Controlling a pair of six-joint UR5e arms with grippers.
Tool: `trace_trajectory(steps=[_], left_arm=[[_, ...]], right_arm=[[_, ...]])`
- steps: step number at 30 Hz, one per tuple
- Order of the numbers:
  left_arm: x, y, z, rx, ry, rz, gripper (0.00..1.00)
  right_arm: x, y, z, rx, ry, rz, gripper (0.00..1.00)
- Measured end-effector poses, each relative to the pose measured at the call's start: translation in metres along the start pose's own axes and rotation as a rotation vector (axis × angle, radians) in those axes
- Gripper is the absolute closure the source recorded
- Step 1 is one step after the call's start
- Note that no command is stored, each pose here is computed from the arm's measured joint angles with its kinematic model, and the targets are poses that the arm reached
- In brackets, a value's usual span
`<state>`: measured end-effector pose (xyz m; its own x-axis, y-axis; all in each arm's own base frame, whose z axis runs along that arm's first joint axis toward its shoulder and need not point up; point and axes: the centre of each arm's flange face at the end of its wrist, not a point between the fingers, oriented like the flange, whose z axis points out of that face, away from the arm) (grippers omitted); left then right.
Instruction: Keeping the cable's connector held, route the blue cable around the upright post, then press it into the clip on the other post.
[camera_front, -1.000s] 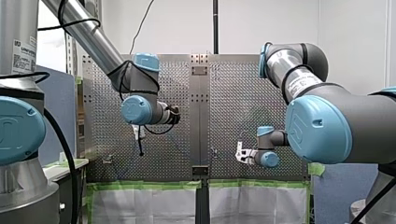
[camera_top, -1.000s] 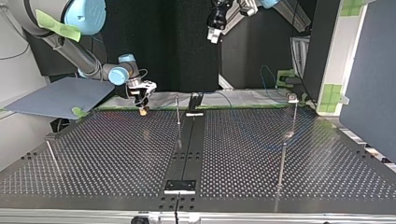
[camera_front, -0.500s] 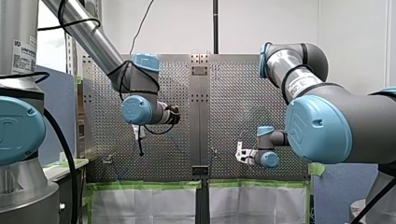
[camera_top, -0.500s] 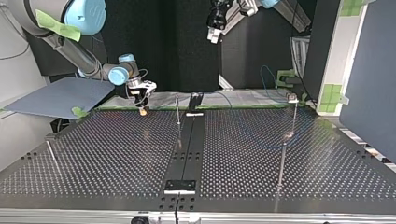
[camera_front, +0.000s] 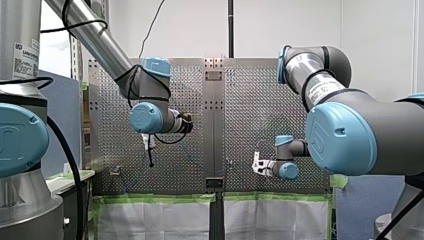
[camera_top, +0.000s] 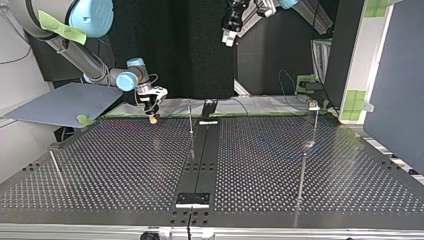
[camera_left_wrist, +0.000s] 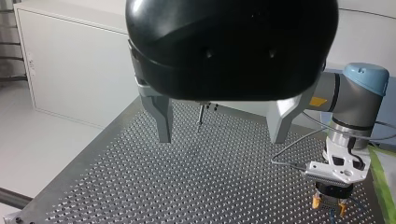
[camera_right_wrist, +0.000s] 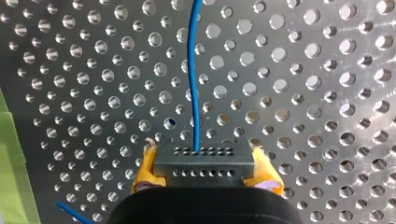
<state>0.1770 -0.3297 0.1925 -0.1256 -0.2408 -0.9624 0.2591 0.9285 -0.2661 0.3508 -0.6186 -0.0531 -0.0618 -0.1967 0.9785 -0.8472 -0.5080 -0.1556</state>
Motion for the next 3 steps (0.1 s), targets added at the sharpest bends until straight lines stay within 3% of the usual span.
trace_trajectory(steps=[3], left_arm=[[0.0000, 0.0000, 0.0000, 0.000, 0.000, 0.000, 0.01]], right_arm=[[0.0000, 0.0000, 0.0000, 0.000, 0.000, 0.000, 1.00]])
